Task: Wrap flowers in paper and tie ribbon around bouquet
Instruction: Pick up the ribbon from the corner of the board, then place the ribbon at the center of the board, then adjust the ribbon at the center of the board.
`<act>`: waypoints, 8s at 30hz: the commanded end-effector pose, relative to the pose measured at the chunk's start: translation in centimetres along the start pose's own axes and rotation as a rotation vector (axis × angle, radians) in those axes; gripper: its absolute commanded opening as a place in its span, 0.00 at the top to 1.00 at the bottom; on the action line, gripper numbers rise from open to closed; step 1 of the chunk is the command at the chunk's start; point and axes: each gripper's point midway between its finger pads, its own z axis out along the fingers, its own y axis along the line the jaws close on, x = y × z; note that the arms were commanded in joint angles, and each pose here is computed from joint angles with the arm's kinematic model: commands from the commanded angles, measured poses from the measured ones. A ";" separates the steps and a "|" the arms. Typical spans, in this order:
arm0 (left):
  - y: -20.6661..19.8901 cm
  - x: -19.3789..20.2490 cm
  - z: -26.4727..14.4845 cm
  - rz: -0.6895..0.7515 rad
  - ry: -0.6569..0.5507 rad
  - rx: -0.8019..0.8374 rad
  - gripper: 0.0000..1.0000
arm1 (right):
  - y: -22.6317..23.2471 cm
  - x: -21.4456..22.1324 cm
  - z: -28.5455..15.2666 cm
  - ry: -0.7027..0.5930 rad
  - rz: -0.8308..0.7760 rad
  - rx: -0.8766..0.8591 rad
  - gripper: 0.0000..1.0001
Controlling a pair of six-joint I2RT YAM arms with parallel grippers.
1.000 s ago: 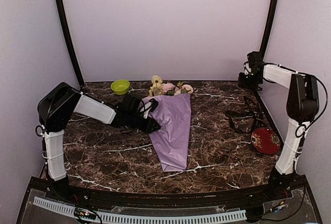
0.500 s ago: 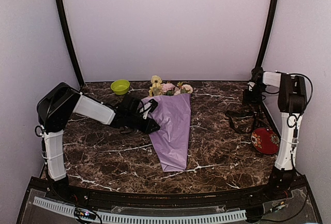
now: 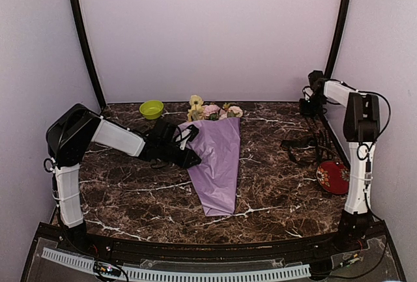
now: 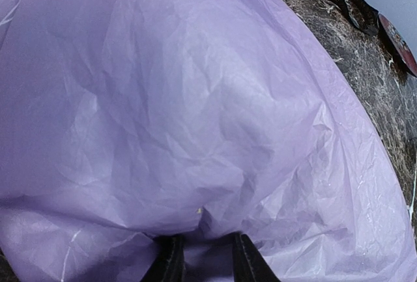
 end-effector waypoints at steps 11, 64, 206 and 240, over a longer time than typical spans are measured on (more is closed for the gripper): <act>4.3 8.2 -0.5 -0.080 0.249 -0.165 0.72 | 8.1 -8.6 -63.2 -1.611 -0.226 -0.584 1.00; 5.1 8.0 -0.6 -0.054 0.274 -0.207 0.73 | 21.0 16.8 -13.7 -0.101 -0.356 -0.261 0.27; 4.6 8.7 -0.8 -0.040 0.298 -0.172 0.73 | 1.8 -2.0 -32.0 -0.721 0.220 -0.243 1.00; 4.8 8.6 -0.6 -0.035 0.298 -0.176 0.73 | 37.6 32.3 -24.3 0.462 -0.501 -1.131 0.86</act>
